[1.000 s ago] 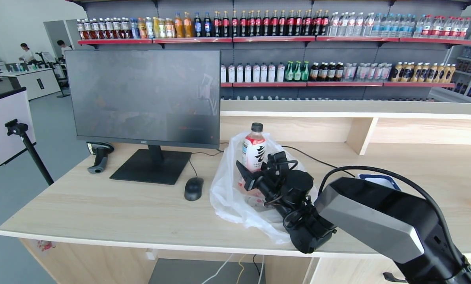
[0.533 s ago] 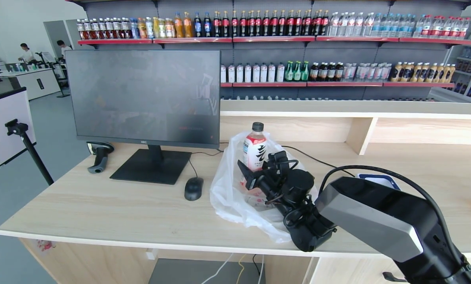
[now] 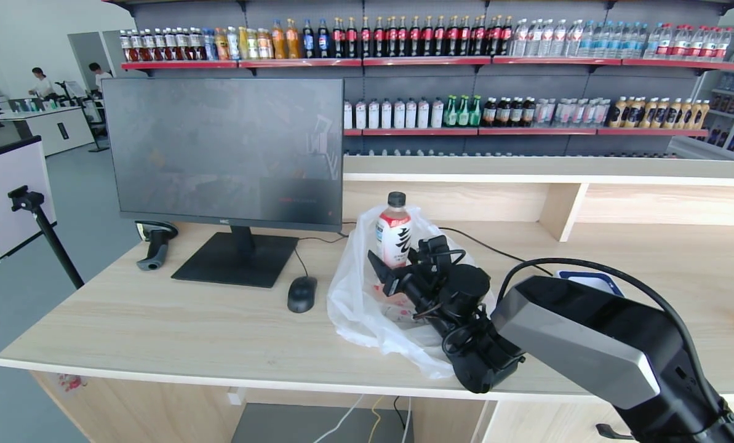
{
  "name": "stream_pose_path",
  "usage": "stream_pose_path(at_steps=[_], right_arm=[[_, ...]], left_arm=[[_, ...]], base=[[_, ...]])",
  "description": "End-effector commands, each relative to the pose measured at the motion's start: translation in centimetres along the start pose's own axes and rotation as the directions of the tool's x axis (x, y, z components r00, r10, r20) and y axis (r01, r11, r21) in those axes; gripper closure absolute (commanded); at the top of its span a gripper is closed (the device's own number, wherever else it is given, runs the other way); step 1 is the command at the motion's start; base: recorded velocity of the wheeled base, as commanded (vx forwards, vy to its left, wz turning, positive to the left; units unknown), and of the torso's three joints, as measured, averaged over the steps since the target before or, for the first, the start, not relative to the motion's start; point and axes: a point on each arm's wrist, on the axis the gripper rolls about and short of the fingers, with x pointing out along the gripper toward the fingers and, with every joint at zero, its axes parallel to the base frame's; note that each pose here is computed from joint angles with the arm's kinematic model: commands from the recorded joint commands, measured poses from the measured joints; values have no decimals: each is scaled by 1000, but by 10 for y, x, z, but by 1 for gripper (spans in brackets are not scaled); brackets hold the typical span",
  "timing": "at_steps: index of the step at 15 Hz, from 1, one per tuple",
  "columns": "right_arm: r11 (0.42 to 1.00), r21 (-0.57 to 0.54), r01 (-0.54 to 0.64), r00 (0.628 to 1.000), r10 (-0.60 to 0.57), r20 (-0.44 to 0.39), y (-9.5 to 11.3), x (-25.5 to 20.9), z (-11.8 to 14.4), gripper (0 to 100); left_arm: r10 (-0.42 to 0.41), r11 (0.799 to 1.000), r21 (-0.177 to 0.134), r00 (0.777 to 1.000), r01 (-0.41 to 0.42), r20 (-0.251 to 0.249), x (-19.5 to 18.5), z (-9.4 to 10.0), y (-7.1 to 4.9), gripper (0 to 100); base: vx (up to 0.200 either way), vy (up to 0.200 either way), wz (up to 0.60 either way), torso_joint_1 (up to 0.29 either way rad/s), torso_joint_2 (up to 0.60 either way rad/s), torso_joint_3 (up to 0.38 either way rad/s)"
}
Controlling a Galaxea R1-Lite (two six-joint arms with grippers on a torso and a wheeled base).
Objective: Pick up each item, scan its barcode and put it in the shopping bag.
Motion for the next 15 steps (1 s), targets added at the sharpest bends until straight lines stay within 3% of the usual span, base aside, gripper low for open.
stream_pose_path(at_steps=[1, 12, 15], right_arm=[[1000, 0, -1, 1000, 1, -1, 0, 0, 0, 0], [1000, -19, 9, 1000, -9, 2, -4, 0, 2, 0], [999, -50, 16, 999, -14, 41, -7, 3, 21, 0]], left_arm=[[0, 1000, 1, 1000, 0, 1, 0, 0, 0, 0], [0, 1000, -1, 1000, 0, -1, 0, 0, 0, 0], [0, 1000, 1, 1000, 0, -1, 0, 0, 0, 0]], base=[[0, 0, 0, 0, 0, 0], [0, 0, 0, 0, 0, 0], [0, 0, 0, 0, 0, 0]])
